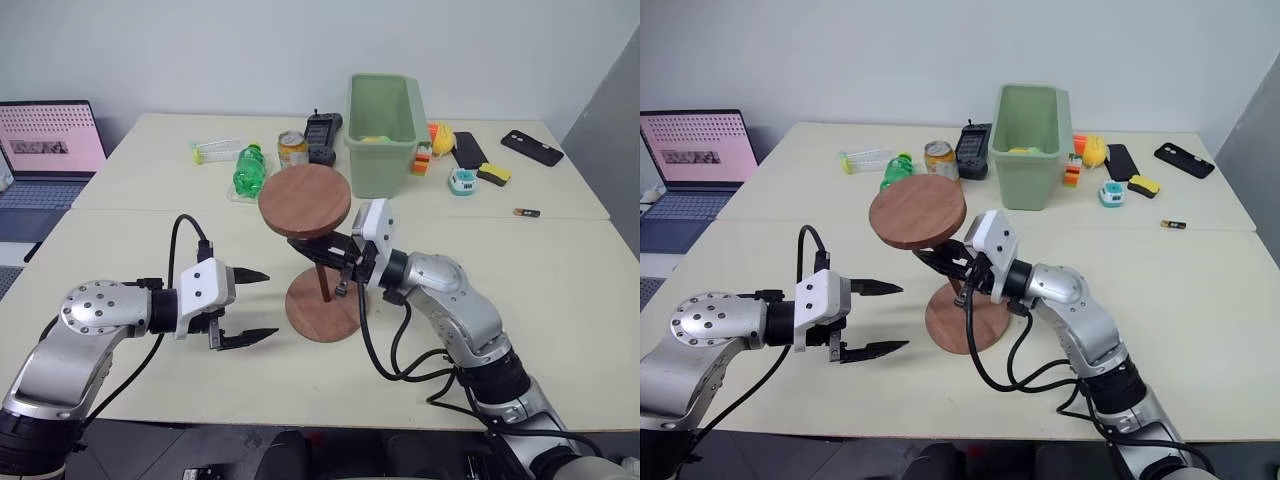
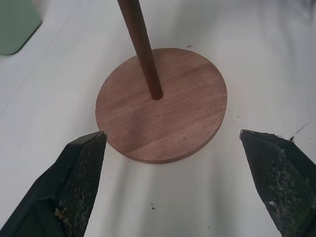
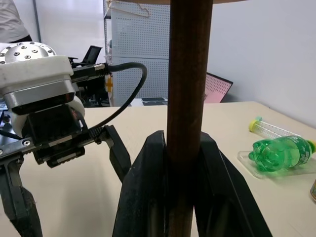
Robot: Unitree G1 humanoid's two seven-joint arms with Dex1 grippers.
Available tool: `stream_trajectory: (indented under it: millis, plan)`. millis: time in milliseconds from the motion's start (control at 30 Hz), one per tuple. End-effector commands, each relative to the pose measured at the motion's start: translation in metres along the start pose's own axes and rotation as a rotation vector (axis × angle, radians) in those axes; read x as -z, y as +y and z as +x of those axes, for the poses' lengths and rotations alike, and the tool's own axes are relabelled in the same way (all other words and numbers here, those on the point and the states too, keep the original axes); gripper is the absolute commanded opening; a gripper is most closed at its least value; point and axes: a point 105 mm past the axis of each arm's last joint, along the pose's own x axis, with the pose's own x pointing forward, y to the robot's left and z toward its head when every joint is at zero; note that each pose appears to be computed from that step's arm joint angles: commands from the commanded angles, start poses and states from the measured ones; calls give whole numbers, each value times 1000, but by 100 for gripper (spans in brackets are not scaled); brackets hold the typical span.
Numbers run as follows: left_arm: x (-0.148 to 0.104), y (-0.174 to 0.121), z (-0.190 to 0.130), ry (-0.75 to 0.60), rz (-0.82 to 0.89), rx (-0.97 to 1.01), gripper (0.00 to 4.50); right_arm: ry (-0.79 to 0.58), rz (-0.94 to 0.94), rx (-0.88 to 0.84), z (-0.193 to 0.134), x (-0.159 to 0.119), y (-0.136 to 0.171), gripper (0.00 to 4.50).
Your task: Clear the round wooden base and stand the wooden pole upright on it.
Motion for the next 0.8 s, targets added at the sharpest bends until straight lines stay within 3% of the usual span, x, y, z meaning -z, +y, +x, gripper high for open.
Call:
stream_trajectory:
  millis: [33, 467, 800]
  plan:
    - [-6, 4, -5, -21, 11, -29, 450, 284, 90, 66, -28, 71, -6, 26]
    - [-6, 6, -4, -22, 11, -30, 450, 276, 105, 47, -20, 66, -2, 26]
    - [-6, 5, -2, -29, 13, -30, 450, 327, 151, 78, -28, 79, -8, 26]
